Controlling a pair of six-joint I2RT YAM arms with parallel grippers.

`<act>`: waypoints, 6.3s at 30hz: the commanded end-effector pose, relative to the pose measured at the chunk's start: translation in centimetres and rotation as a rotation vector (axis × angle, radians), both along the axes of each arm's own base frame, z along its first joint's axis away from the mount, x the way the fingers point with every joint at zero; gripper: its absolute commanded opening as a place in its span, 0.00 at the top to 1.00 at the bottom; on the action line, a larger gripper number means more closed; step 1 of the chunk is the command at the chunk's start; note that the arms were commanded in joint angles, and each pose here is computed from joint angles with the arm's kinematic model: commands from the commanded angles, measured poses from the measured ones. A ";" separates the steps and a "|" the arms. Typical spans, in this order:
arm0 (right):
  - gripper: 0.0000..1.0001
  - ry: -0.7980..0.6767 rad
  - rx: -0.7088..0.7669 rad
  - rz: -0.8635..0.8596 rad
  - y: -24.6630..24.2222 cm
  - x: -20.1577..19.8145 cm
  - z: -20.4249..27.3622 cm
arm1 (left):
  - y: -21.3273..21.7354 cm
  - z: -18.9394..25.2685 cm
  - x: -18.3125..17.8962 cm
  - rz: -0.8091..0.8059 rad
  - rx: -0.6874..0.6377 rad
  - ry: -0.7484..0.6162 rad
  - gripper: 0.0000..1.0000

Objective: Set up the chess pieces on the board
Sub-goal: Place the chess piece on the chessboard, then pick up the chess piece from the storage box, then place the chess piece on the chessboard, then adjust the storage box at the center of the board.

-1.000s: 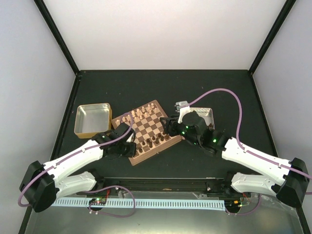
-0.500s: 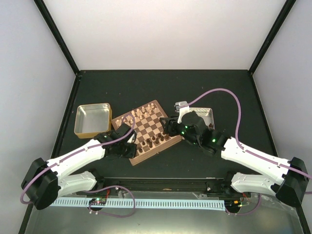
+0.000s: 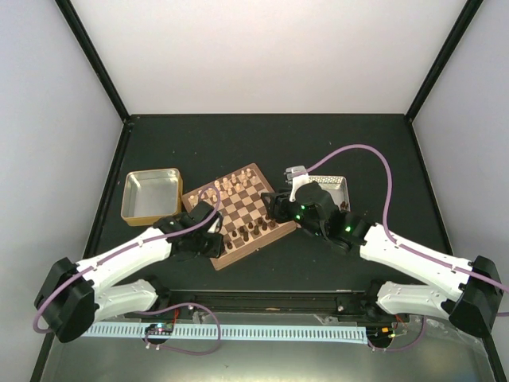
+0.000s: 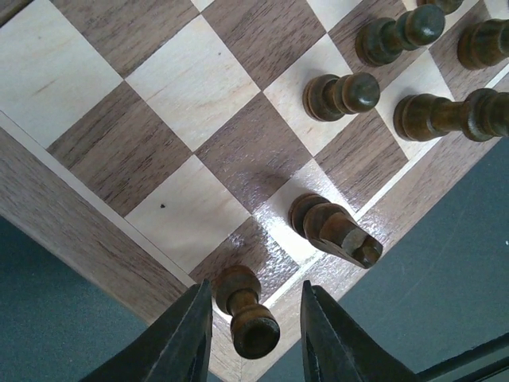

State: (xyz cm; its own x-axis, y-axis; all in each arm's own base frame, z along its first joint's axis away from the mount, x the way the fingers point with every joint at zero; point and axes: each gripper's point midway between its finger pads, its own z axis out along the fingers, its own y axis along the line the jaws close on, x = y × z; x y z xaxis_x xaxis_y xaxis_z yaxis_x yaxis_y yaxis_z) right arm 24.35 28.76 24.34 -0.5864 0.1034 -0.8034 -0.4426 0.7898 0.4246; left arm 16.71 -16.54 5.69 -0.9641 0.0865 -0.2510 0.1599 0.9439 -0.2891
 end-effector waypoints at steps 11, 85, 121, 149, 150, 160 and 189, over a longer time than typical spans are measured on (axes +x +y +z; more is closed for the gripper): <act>0.39 0.177 -0.163 -0.315 -8.3 2.9 -5.0 | 1.2 4.6 2.7 0.114 -0.051 -0.198 0.62; 0.99 0.423 -0.420 -0.488 -16.9 10.3 -13.2 | 2.4 9.2 5.2 0.215 -0.195 -0.430 0.57; 0.98 0.295 -0.666 0.364 14.8 -3.0 -15.8 | 10.2 11.8 3.5 0.576 -0.202 -0.616 0.54; 0.74 0.332 -0.666 0.418 16.0 -3.7 -16.0 | 10.1 12.0 3.6 0.560 -0.200 -0.628 0.53; 0.74 0.328 -0.664 0.409 15.9 -3.5 -15.8 | 10.1 12.0 3.6 0.559 -0.199 -0.628 0.54; 0.65 0.230 -0.438 0.096 10.1 1.7 -8.0 | 10.3 12.6 3.5 0.561 -0.206 -0.649 0.52; 0.26 0.477 -0.293 -0.705 -17.2 14.4 -15.2 | 6.5 12.5 4.5 0.394 -0.266 -0.602 0.48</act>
State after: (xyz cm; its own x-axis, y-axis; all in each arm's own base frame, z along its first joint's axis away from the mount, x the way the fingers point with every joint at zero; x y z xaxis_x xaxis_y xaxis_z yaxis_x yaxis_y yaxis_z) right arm 35.82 11.42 7.74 -0.7993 0.3354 -0.4986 0.3253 0.9392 0.1102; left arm 20.74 -9.50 17.03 -0.6125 -0.3851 -0.6903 -0.0108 0.8773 -0.4799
